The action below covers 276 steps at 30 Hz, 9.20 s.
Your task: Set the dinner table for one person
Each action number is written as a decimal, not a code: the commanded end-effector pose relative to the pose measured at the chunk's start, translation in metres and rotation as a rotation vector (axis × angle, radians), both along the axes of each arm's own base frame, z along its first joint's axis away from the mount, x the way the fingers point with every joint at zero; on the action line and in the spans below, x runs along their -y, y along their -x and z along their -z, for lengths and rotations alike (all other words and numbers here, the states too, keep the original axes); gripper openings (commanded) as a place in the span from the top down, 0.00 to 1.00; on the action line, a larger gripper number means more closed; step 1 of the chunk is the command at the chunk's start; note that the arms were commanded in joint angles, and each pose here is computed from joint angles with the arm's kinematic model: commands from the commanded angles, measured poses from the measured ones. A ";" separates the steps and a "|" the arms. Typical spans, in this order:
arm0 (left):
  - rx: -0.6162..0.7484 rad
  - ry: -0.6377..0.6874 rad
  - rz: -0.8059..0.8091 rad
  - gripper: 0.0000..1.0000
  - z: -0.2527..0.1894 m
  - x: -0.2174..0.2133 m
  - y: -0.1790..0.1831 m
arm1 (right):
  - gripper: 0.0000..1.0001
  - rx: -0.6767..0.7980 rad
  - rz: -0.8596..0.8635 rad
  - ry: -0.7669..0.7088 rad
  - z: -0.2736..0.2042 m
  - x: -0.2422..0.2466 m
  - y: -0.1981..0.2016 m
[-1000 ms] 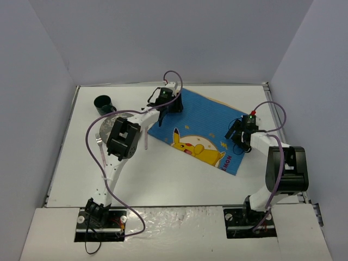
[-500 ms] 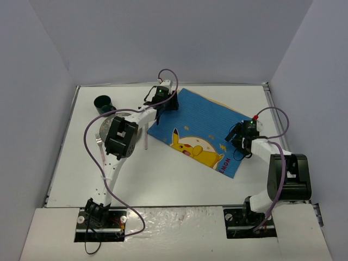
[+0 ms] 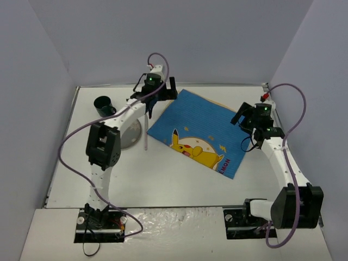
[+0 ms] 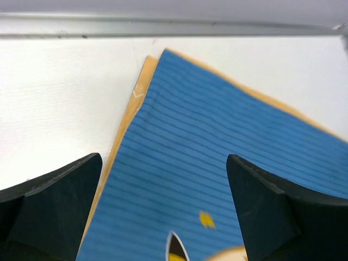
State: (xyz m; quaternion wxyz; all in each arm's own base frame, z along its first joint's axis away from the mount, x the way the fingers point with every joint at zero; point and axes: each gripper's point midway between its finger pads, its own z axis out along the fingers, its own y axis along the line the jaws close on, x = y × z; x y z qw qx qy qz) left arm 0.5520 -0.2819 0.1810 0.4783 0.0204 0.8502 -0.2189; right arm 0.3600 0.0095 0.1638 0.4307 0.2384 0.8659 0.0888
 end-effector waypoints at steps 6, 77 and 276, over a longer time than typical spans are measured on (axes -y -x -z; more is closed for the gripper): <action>0.094 0.196 -0.349 0.03 -0.117 -0.106 0.121 | 0.00 0.325 -0.188 0.019 -0.117 -0.024 0.027; -0.055 0.846 -0.873 1.00 0.104 -0.246 0.204 | 0.00 0.210 -0.681 -0.132 -0.071 -0.151 0.073; -0.207 -0.290 -0.080 1.00 -0.091 -0.155 0.114 | 0.08 0.288 -1.063 0.345 -0.085 -0.304 0.020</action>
